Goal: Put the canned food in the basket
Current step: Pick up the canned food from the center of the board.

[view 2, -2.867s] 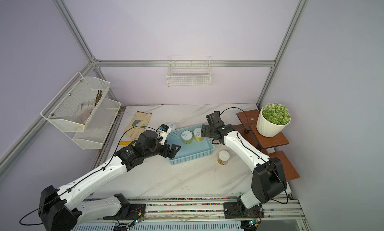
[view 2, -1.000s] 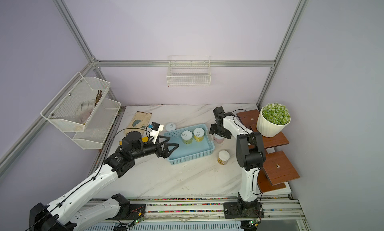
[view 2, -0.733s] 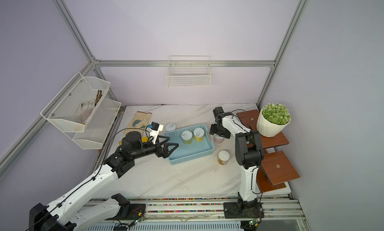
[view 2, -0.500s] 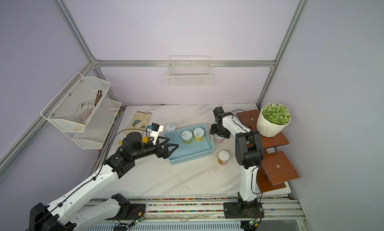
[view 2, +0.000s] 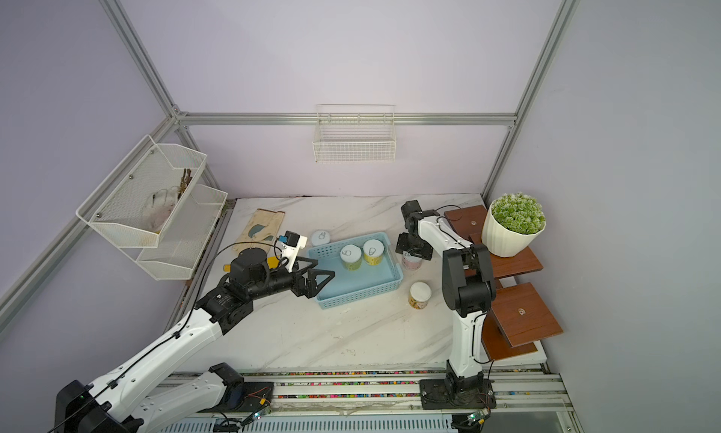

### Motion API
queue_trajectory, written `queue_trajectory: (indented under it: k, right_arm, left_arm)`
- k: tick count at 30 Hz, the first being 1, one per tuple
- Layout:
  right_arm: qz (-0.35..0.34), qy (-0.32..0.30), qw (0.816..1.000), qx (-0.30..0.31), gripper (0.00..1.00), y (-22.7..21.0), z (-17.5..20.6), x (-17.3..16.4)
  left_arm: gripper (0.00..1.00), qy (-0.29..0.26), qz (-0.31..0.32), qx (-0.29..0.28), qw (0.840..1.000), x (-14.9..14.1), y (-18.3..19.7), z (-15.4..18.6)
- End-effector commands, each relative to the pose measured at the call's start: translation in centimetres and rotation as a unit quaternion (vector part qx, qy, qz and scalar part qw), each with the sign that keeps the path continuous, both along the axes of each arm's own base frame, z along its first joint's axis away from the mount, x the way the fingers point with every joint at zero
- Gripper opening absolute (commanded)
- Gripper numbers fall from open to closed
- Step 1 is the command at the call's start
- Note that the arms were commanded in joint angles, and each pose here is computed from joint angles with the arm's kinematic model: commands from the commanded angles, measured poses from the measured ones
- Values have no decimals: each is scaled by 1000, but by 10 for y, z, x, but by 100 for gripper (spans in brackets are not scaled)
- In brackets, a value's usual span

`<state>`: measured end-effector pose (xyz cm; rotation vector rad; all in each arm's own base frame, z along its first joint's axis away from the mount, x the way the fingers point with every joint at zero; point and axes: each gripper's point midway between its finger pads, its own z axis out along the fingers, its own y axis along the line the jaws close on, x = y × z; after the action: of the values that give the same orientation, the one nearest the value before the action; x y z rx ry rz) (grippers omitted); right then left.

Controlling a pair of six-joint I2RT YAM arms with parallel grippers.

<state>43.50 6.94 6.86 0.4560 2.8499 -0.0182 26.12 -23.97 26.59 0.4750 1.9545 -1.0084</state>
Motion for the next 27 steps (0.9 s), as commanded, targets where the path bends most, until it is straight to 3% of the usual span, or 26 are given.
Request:
queue_trajectory:
  k: [1,14,27]
  right_arm:
    - [-13,-55,998,-13,73,-12,56,2]
    - [25,-128,991,32,69,7,137,-26]
    - [142,-130,980,50,69,111,157,-56]
  left_arm:
    - [100,-15,23,-7,1000,4,7,10]
    - [100,2,64,-31,997,20,28,9]
    - [100,31,104,-52,993,23,42,-11]
